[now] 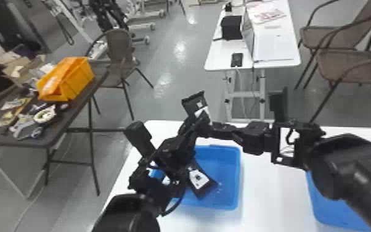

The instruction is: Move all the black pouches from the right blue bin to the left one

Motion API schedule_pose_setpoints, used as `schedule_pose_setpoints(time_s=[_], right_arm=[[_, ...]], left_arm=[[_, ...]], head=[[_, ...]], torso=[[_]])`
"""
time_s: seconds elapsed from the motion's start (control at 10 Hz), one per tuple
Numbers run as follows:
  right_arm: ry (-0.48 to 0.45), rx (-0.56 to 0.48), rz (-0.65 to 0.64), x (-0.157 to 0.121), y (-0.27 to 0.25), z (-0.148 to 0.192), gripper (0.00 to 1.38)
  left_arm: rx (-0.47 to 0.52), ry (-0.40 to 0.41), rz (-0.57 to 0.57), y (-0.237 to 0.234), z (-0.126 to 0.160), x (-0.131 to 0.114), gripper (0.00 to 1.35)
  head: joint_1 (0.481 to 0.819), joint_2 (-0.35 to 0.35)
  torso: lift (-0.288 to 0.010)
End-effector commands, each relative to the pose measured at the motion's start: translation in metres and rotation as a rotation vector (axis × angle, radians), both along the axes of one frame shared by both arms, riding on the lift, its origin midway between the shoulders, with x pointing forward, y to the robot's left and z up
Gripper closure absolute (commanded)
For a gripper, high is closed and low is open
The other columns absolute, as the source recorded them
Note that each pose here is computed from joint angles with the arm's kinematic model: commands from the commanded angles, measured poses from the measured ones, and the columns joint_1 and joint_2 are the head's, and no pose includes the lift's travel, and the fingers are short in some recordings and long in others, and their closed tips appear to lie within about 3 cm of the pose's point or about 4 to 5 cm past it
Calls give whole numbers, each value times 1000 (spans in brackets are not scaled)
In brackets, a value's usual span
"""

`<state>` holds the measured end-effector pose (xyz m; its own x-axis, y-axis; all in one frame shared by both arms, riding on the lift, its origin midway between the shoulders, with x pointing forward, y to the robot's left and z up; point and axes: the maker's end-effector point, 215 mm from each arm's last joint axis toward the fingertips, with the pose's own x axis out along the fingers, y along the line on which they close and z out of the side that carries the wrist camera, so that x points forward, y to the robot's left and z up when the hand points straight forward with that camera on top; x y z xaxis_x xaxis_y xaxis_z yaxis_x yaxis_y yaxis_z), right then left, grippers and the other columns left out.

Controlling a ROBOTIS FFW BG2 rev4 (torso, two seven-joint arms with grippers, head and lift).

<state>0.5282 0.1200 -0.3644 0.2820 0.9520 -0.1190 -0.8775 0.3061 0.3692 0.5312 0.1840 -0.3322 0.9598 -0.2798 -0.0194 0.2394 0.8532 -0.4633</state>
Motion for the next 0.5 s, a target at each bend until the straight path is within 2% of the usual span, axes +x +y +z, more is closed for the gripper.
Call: schedule_pose_setpoints(time_s=[0.0, 0.1, 0.2, 0.3, 0.4], right_arm=[[3, -2, -2, 0, -1, -2, 1277], [5, 3, -6, 1, -2, -2, 1277], [3, 18, -18, 4, -5, -1, 996], [-33, 20, -64, 16, -22, 3, 341], [-77, 10, -146, 30, -53, 4, -2]], left_arm=[[0, -8, 24, 5, 1, -1, 1219], [5, -19, 32, 8, 3, -1, 1219], [12, -31, 39, 11, 6, -2, 1219], [43, -47, 66, 21, 8, -2, 1219], [109, -48, 112, 37, 1, -5, 1219]], head=[[695, 306], [695, 309], [695, 310], [695, 312], [695, 309]], torso=[[0], [0], [0], [0], [0]])
